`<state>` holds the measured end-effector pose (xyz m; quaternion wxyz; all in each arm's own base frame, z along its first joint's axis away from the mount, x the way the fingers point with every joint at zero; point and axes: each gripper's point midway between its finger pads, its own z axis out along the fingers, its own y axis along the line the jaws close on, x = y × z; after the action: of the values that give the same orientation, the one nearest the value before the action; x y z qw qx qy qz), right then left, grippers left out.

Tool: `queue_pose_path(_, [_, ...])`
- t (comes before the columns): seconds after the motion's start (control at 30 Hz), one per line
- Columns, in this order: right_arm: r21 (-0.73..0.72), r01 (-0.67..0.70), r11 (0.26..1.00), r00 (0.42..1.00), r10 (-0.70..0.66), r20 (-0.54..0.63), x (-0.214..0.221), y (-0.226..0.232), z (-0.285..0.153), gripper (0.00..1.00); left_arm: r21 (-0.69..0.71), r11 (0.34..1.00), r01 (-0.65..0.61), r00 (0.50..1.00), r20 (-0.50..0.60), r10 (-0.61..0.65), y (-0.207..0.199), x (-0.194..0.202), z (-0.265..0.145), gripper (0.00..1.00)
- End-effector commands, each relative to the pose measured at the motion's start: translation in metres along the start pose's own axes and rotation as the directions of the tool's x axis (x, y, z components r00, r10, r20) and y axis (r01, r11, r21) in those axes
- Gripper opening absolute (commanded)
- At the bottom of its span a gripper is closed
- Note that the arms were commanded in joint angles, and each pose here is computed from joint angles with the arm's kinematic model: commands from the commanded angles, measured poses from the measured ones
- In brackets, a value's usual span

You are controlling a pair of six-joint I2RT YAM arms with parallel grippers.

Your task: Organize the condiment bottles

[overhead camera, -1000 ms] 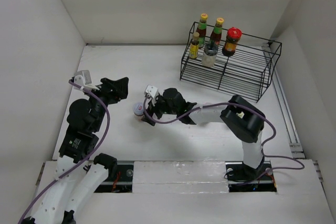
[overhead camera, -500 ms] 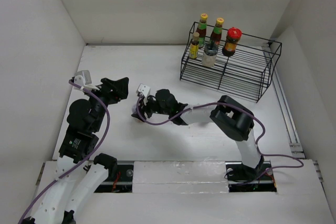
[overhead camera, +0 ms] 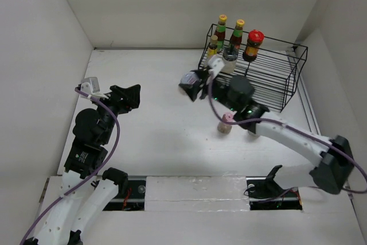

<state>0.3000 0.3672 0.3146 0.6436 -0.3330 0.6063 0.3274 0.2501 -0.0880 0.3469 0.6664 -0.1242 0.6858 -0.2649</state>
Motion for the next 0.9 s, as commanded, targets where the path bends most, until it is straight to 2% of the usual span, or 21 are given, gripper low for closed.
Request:
queue_pose_path(0.0, [0.249,0.039,0.968,0.993,-0.064,0.094,-0.054,-0.065,-0.049,0.5,0.028,1.0,0.0,1.0,0.03,-0.001,-0.006,-0.009,0.001,0.74])
queue_pose_path(0.17, [0.473,0.027,0.88,0.993,-0.08,0.092,-0.071,-0.141,-0.113,0.49,0.037,0.999,0.0,1.0,0.025,-0.001,-0.008,-0.007,0.001,0.74])
queue_pose_path(0.3, [0.577,0.025,0.816,0.991,-0.097,0.093,-0.083,-0.184,-0.148,0.47,0.04,0.999,-0.002,1.0,0.012,0.001,-0.008,-0.004,0.003,0.74])
queue_pose_path(0.63, [0.689,0.05,0.723,0.997,-0.075,0.006,-0.07,-0.278,-0.153,0.47,0.03,1.0,-0.002,1.0,0.017,0.001,-0.007,-0.005,0.003,0.74])
queue_pose_path(0.67, [0.682,0.039,0.73,0.999,-0.046,-0.008,-0.057,-0.284,-0.149,0.47,0.025,1.0,-0.003,1.0,0.009,0.003,-0.006,-0.003,0.005,0.74])
queue_pose_path(0.87, [0.671,0.025,0.741,0.998,-0.062,0.031,-0.051,-0.304,-0.139,0.49,0.016,1.0,-0.012,1.0,0.015,0.012,-0.004,-0.004,0.006,0.74])
